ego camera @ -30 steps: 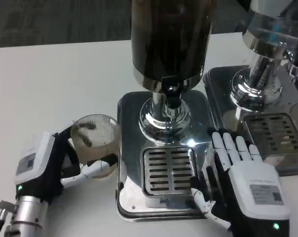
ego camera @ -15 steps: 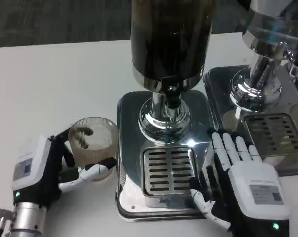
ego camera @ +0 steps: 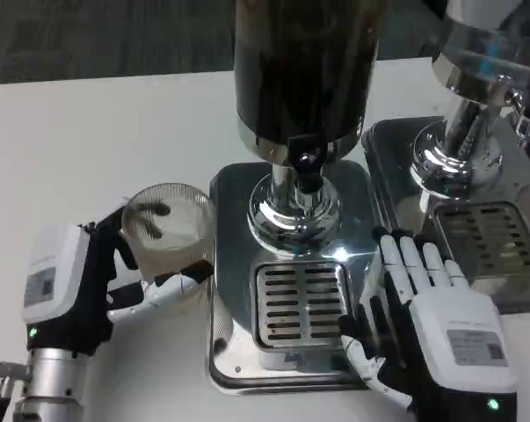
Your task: Grasp the cup under the faucet to collect the drink, then remove the cup.
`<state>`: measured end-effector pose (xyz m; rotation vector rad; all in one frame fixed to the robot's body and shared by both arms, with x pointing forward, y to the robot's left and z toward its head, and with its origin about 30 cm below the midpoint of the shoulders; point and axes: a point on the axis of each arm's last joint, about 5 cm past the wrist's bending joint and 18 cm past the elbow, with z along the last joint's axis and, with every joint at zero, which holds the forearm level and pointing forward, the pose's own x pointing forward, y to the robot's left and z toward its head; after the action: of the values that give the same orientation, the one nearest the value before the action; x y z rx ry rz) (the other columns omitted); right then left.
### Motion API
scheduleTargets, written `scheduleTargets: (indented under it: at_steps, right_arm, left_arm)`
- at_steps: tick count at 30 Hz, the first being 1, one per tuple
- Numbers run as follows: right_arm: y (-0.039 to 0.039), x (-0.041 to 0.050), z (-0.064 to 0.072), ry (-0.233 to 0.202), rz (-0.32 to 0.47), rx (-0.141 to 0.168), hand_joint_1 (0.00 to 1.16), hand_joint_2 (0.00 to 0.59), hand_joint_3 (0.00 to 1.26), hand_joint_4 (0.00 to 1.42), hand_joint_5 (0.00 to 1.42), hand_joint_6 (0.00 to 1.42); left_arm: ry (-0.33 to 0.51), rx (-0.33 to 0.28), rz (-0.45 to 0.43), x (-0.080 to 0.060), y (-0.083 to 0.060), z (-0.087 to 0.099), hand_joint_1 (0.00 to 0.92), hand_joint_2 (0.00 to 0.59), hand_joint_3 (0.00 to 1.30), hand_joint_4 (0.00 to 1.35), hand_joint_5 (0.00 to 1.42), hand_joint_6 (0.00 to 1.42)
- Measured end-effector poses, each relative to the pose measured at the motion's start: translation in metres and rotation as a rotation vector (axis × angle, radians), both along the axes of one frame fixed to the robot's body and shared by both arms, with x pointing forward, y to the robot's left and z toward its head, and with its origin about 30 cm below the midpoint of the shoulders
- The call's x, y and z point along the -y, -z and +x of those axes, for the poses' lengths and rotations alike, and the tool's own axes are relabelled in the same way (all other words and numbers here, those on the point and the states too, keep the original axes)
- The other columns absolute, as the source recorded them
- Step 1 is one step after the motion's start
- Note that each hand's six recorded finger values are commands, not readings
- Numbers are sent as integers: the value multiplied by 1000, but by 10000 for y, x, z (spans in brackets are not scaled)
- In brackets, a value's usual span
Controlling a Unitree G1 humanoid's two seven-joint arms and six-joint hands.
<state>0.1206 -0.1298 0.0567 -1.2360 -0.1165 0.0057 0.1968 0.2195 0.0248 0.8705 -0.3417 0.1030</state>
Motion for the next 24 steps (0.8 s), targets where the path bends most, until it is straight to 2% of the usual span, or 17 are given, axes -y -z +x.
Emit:
scheduleTargets:
  at_steps: [4, 8, 10, 15, 24]
  right_arm:
    - [6, 30, -6, 35, -8, 20, 326, 411, 0, 0, 0, 73]
    - [15, 36, -20, 74, -19, 55, 329, 414, 0, 0, 0, 75]
    - [14, 40, -14, 101, -16, 76, 333, 415, 0, 0, 0, 87]
    - [23, 61, -19, 140, -8, 102, 337, 416, 3, 0, 0, 102]
    - [36, 71, -51, 157, -7, 100, 340, 417, 3, 0, 0, 106]
  left_arm:
    - [15, 21, -5, 24, -32, 24, 514, 69, 513, 672, 915, 1150]
    - [45, 27, -2, 55, -51, 35, 523, 59, 511, 671, 905, 1150]
    - [77, 28, -4, 106, -52, 31, 524, 59, 511, 671, 905, 1150]
    - [134, 18, 5, 210, -28, 20, 525, 58, 511, 671, 904, 1150]
    - [212, 6, 15, 389, -16, 91, 534, 53, 512, 671, 914, 1165]
